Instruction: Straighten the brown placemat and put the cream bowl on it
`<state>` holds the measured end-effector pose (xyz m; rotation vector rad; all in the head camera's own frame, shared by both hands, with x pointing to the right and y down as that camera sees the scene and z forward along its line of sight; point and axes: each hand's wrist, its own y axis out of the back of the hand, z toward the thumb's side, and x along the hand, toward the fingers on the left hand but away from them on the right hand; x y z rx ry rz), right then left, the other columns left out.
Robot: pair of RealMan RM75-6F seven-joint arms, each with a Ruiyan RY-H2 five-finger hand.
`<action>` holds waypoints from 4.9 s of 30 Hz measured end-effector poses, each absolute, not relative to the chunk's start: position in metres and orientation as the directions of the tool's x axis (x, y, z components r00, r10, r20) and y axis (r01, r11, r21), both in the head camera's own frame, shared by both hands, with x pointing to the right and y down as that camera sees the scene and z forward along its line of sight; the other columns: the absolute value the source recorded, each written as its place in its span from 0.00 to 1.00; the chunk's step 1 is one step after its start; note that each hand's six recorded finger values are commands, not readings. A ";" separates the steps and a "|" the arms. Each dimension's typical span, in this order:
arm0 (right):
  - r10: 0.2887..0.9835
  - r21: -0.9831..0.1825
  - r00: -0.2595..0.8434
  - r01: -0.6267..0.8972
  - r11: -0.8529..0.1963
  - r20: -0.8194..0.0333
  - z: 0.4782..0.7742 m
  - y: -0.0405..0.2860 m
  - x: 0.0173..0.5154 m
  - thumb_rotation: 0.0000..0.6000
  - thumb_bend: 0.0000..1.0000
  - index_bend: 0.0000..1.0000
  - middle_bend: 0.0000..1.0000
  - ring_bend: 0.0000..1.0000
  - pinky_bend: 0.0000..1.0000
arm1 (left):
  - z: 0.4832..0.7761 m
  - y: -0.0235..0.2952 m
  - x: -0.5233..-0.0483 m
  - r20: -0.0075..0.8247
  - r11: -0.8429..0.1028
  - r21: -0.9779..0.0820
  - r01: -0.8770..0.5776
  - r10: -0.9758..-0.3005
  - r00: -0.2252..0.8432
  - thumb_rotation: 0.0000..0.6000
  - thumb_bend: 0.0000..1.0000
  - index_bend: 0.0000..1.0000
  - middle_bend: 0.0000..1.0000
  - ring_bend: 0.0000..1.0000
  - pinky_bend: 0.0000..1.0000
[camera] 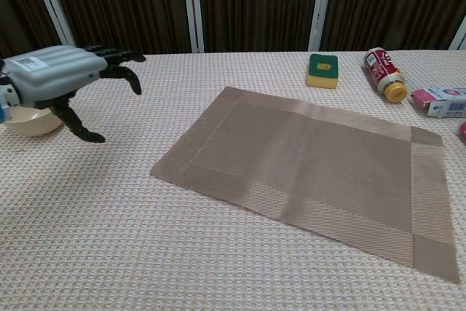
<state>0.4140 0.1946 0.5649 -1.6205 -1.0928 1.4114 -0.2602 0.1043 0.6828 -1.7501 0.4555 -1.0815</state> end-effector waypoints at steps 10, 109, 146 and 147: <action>0.924 -0.918 -0.003 0.113 -0.380 -0.383 0.559 0.205 0.421 1.00 0.00 0.00 0.00 0.00 0.00 | 0.731 0.098 -0.219 0.469 -0.403 -0.880 0.251 -0.653 0.595 1.00 0.15 0.32 0.00 0.00 0.00; 0.939 -0.922 0.033 0.179 -0.343 -0.343 0.537 0.202 0.426 1.00 0.00 0.00 0.00 0.00 0.00 | 0.760 0.117 -0.171 0.478 -0.476 -0.862 0.174 -0.649 0.593 1.00 0.52 0.60 0.00 0.00 0.00; 0.940 -0.926 0.081 0.165 -0.340 -0.331 0.532 0.209 0.410 1.00 0.00 0.00 0.00 0.00 0.00 | 0.686 0.222 -0.248 0.658 -0.636 -0.719 0.281 -0.493 0.569 1.00 0.53 0.62 0.00 0.00 0.00; 0.940 -0.926 0.081 0.165 -0.340 -0.330 0.532 0.209 0.409 1.00 0.00 0.00 0.00 0.00 0.00 | 0.686 0.223 -0.249 0.660 -0.637 -0.718 0.282 -0.492 0.568 1.00 0.53 0.61 0.00 0.00 0.00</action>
